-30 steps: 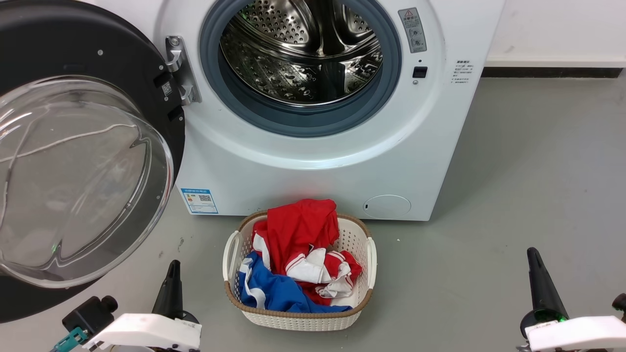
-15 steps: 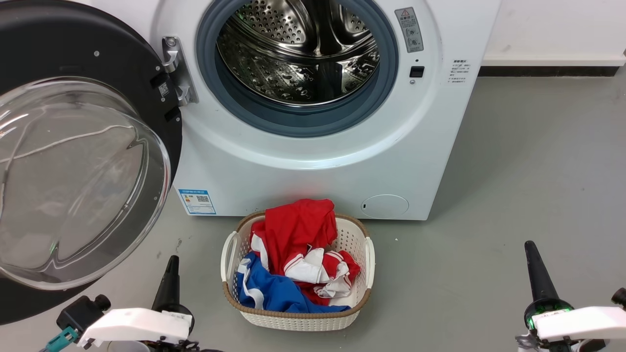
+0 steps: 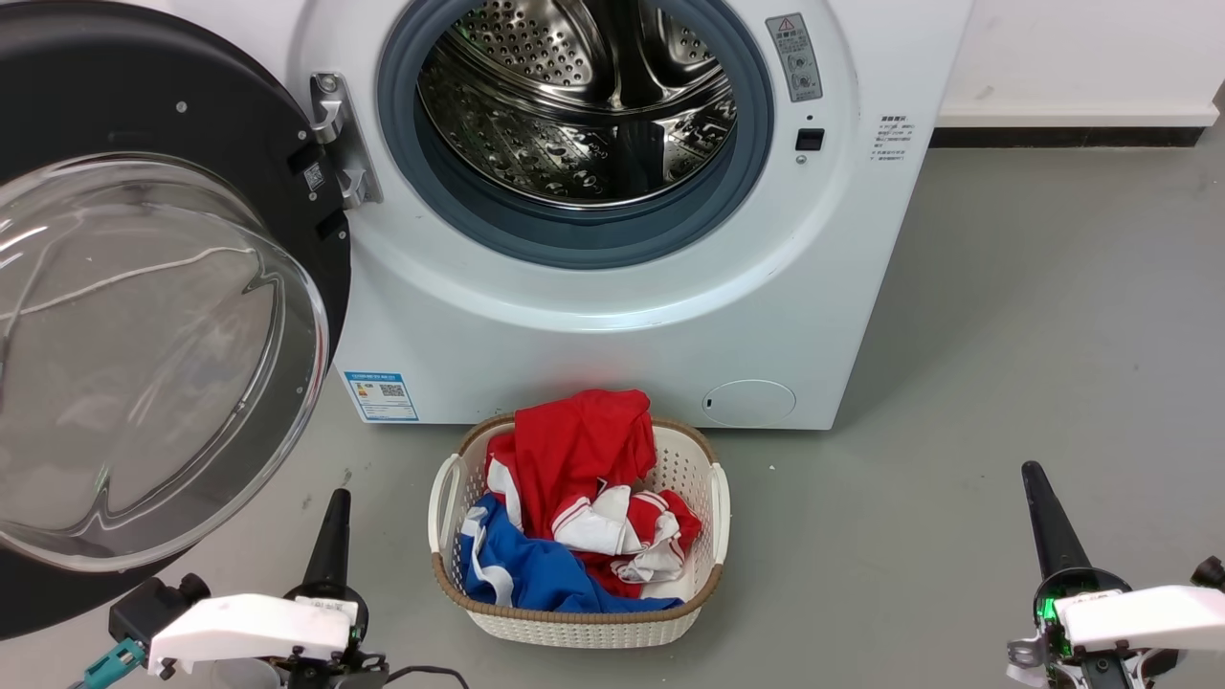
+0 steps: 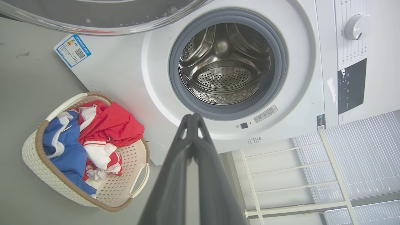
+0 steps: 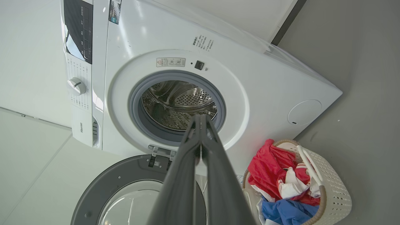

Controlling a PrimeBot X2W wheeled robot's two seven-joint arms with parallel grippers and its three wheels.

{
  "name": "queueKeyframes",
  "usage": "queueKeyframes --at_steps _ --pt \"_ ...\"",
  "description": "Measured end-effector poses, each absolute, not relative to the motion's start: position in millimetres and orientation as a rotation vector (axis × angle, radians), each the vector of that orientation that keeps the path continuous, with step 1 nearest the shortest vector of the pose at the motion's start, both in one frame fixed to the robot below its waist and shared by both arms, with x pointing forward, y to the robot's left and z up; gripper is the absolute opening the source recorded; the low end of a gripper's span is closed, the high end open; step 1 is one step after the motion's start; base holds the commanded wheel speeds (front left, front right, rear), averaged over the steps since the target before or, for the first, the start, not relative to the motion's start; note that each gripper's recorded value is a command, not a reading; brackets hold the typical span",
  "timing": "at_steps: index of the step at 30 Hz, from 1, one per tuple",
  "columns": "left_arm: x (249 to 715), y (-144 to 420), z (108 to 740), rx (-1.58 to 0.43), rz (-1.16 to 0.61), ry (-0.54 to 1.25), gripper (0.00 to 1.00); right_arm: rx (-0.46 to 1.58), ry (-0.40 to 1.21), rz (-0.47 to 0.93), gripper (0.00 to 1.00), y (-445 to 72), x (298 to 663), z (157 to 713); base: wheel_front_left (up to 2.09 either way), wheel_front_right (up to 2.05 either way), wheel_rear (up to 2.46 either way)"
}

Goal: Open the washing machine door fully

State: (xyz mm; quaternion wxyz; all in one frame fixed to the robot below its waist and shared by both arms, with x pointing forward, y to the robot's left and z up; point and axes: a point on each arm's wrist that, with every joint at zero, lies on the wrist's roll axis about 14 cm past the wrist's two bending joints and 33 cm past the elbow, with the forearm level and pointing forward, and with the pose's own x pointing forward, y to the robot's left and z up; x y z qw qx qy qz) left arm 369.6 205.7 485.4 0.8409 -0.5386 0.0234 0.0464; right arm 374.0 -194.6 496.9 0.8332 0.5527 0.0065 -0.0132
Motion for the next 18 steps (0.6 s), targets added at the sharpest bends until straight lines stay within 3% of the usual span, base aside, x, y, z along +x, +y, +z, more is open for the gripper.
queueKeyframes --at_steps 18 --pt "376.8 203.6 491.7 -1.314 0.071 0.038 0.0 1.331 0.017 -0.026 0.0 -196.5 379.4 498.5 0.0 0.0 0.0"
